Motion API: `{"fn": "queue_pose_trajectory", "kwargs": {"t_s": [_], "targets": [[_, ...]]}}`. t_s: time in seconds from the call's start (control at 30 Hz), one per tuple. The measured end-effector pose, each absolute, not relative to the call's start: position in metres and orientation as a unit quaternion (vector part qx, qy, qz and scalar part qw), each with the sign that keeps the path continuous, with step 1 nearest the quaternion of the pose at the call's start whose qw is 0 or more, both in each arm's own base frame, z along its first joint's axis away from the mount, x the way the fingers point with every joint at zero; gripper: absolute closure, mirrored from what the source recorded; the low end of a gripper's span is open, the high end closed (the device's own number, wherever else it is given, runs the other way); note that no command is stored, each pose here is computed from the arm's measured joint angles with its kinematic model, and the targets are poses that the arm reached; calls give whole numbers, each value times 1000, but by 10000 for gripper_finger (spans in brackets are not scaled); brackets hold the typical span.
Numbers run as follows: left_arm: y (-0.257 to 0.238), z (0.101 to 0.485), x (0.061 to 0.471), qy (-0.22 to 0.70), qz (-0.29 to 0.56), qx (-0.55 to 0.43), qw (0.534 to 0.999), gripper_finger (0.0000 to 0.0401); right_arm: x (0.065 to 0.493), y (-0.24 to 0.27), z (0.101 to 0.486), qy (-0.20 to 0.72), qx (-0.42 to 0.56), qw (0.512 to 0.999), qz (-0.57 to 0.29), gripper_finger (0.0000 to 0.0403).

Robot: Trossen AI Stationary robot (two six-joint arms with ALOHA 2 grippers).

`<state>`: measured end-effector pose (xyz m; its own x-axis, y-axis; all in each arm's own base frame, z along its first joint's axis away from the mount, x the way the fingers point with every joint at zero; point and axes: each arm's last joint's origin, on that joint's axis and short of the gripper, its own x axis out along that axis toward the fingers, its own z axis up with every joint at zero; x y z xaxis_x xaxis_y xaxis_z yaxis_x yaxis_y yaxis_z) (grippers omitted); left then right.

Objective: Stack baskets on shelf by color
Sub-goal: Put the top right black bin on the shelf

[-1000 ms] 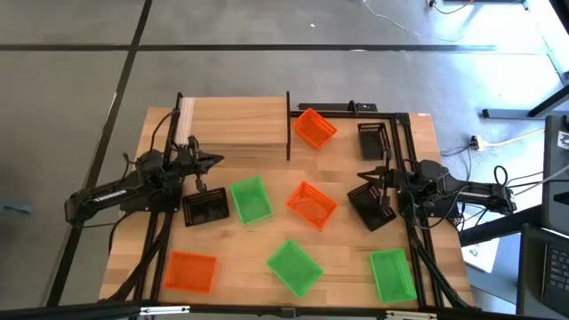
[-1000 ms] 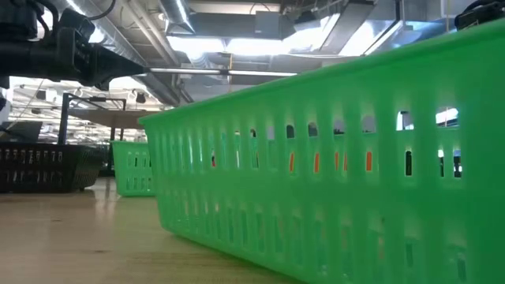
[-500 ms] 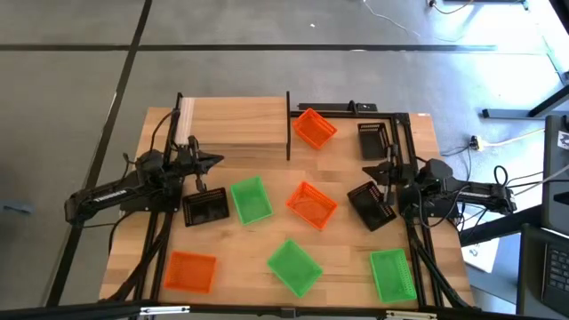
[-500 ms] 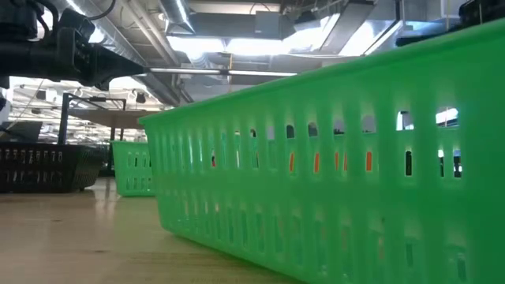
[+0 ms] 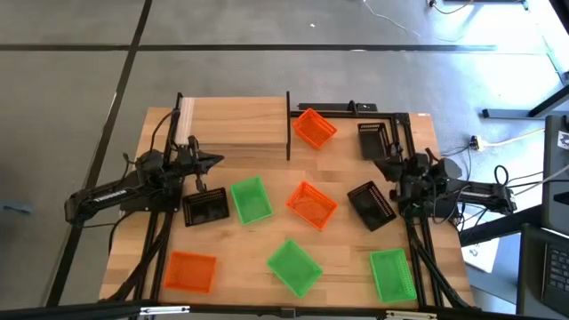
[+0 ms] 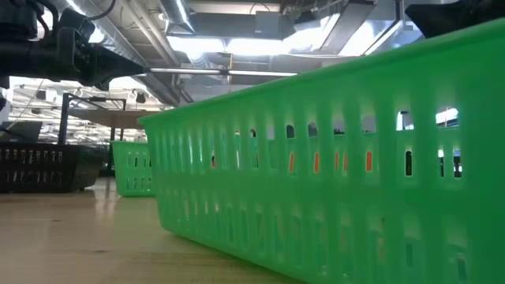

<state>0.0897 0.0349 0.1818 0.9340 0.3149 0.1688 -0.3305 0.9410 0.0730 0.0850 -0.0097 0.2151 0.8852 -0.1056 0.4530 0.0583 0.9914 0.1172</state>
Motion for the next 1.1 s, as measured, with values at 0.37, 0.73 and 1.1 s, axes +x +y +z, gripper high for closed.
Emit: {"fn": "queue_pose_trajectory", "kwargs": {"t_s": [0.37, 0.73, 1.1], "targets": [[35, 184, 89, -89, 174, 49, 979, 401, 92, -16, 288, -34, 80, 984, -154, 403], [34, 194, 87, -105, 175, 52, 978, 401, 139, -31, 360, 189, 289, 883, -317, 403], [34, 198, 86, -110, 172, 56, 977, 401, 158, -55, 353, 405, 386, 721, -409, 403]]}}
